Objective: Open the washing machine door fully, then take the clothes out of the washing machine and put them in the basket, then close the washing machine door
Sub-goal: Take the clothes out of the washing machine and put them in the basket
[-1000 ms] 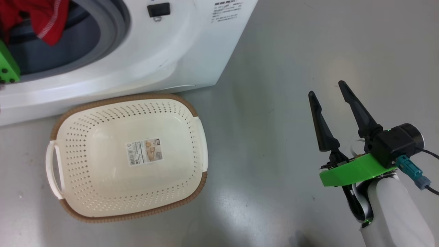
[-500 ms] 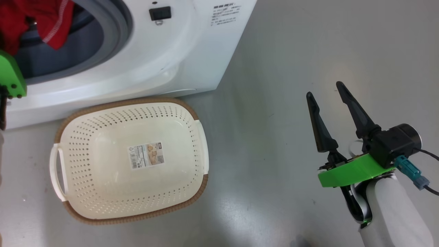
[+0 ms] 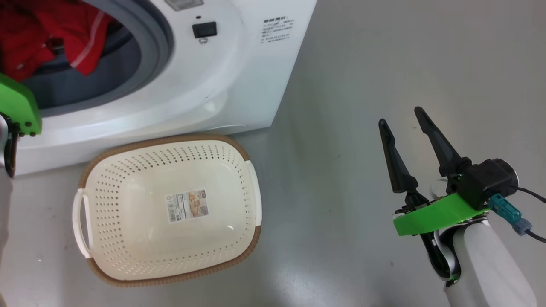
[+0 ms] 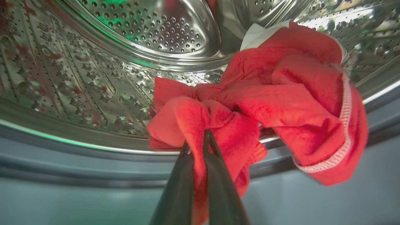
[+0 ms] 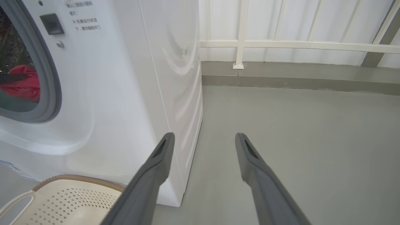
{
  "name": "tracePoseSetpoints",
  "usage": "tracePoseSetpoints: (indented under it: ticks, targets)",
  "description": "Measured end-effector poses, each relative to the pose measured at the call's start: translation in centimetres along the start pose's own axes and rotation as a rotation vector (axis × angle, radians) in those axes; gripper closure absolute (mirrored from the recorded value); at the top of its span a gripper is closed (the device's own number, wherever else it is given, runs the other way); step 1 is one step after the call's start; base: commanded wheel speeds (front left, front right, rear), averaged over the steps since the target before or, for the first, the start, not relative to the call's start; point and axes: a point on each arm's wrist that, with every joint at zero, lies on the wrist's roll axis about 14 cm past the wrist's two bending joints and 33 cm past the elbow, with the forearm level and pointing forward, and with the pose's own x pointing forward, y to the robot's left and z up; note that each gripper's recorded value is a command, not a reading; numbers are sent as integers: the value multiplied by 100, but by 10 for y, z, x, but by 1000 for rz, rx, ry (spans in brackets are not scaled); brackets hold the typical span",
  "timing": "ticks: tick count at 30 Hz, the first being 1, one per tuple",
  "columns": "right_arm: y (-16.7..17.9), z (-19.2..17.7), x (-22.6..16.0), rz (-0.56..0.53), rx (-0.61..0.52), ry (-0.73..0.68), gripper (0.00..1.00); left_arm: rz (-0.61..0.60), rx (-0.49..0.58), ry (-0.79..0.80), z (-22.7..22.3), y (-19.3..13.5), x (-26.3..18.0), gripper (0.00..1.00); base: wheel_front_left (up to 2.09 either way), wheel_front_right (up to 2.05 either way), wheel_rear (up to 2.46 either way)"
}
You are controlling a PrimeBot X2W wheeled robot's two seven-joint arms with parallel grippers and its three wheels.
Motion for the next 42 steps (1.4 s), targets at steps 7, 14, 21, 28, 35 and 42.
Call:
tracePoseSetpoints:
  ticks: [7,14,21,28,35,42]
  targets:
    - [3,13,-6,3,18,-29,0,22,-29,-77,17,6,-18,100,0,0,0]
    - [10,27,-10,16,22,-61,0,65,-127,-187,37,18,-46,100,0,0,0]
    - [17,33,-23,28,30,-70,0,83,-282,-260,45,23,-82,100,0,0,0]
    - [27,45,-36,49,31,-98,0,86,-355,-343,60,32,-120,100,0,0,0]
    - [33,56,-49,63,32,-124,0,92,-387,-436,76,36,-158,100,0,0,0]
    - [37,71,-58,71,29,-166,0,52,-393,-580,107,27,-199,100,0,0,0]
